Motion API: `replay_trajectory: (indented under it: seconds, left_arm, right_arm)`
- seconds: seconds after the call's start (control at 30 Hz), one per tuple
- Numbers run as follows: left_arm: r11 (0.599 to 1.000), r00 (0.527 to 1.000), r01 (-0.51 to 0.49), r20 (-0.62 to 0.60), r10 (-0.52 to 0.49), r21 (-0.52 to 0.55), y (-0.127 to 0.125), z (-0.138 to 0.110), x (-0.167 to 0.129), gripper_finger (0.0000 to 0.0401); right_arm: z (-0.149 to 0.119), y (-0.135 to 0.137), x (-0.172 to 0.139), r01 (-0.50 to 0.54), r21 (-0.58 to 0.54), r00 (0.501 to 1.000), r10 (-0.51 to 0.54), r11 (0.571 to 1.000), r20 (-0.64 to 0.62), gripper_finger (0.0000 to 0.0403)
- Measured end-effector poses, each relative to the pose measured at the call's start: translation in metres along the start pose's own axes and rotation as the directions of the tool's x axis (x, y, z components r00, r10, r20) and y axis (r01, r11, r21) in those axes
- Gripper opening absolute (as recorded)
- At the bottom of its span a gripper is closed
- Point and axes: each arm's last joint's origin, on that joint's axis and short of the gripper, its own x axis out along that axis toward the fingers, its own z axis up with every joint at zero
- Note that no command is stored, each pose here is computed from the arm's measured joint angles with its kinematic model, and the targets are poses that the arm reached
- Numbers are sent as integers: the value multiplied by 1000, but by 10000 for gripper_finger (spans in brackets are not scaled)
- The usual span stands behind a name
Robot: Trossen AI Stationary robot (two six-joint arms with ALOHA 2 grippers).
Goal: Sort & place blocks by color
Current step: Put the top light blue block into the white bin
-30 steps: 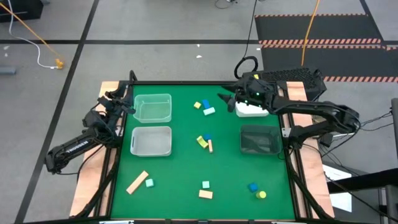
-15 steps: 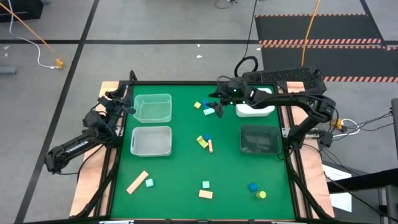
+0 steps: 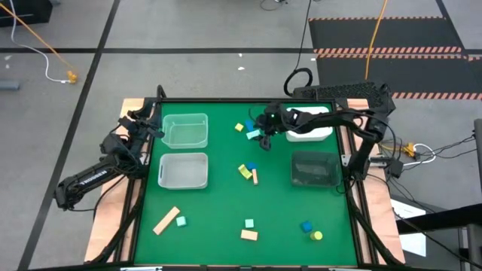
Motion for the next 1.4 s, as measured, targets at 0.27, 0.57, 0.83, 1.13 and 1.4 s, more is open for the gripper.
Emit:
replay_trajectory:
  seconds: [0.27, 0.57, 0.83, 1.13, 1.4]
  left_arm:
    - [1000, 1000, 0, 0, 0, 0, 0, 0, 0, 269]
    - [1000, 1000, 0, 0, 0, 0, 0, 0, 0, 269]
    - [1000, 1000, 0, 0, 0, 0, 0, 0, 0, 269]
    - [1000, 1000, 0, 0, 0, 0, 0, 0, 0, 269]
    - [1000, 1000, 0, 0, 0, 0, 0, 0, 0, 269]
  right_arm:
    - [-6, -3, 4, 78, -120, 995, -85, 990, -48, 254]
    - [-10, -2, 4, 76, -123, 992, -87, 990, -91, 254]
    - [-20, -4, 17, 73, -102, 990, -84, 992, -117, 254]
    - [-29, -8, 28, 77, -15, 989, -78, 997, -124, 254]
    - [-28, -1, 30, 65, -21, 989, -67, 998, -133, 217]
